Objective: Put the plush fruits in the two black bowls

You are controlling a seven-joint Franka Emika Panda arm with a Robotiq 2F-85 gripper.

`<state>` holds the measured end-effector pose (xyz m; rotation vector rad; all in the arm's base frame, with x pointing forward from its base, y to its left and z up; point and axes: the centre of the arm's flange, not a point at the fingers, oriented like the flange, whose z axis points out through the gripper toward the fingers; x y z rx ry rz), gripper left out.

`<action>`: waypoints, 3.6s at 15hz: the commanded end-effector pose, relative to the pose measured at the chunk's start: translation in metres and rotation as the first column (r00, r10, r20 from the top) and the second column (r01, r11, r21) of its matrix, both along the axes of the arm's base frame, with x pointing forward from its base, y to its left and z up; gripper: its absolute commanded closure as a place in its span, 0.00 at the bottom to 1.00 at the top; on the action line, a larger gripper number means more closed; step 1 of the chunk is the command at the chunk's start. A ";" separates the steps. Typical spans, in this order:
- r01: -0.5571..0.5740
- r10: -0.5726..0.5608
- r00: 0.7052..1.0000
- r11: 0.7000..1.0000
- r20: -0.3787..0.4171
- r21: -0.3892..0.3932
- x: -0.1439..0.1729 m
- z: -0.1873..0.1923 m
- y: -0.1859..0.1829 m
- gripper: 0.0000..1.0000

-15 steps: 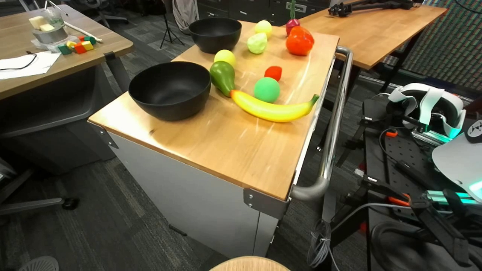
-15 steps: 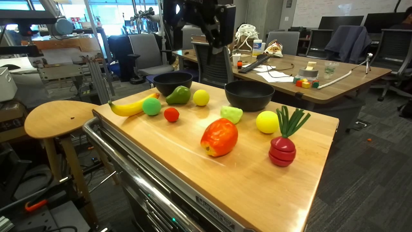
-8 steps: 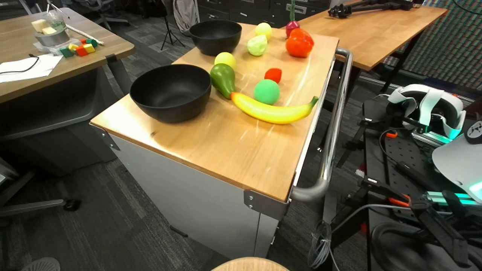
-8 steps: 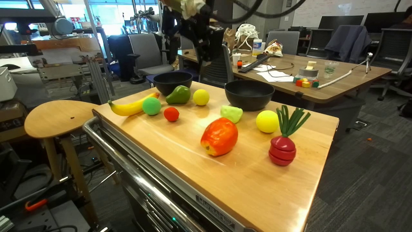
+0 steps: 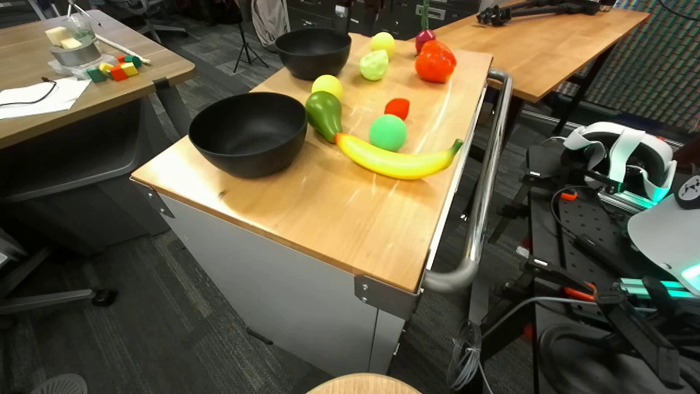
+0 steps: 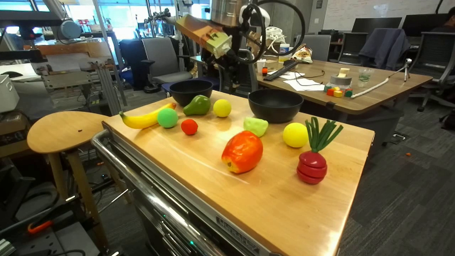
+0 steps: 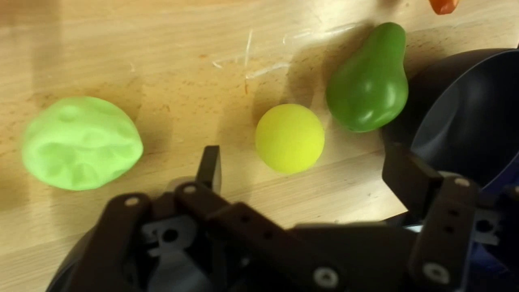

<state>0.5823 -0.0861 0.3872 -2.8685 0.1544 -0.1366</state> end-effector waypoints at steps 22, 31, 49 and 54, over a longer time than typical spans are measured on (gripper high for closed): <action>0.107 -0.106 0.994 0.982 0.015 -0.154 0.036 -0.070 0.061 0.00; 0.133 -0.129 0.991 0.974 0.036 -0.185 0.039 -0.075 0.059 0.70; 0.427 -0.331 0.877 0.870 0.348 -0.248 0.051 0.044 -0.055 0.79; 0.394 -0.331 0.908 0.883 0.256 -0.255 0.058 -0.014 -0.061 0.27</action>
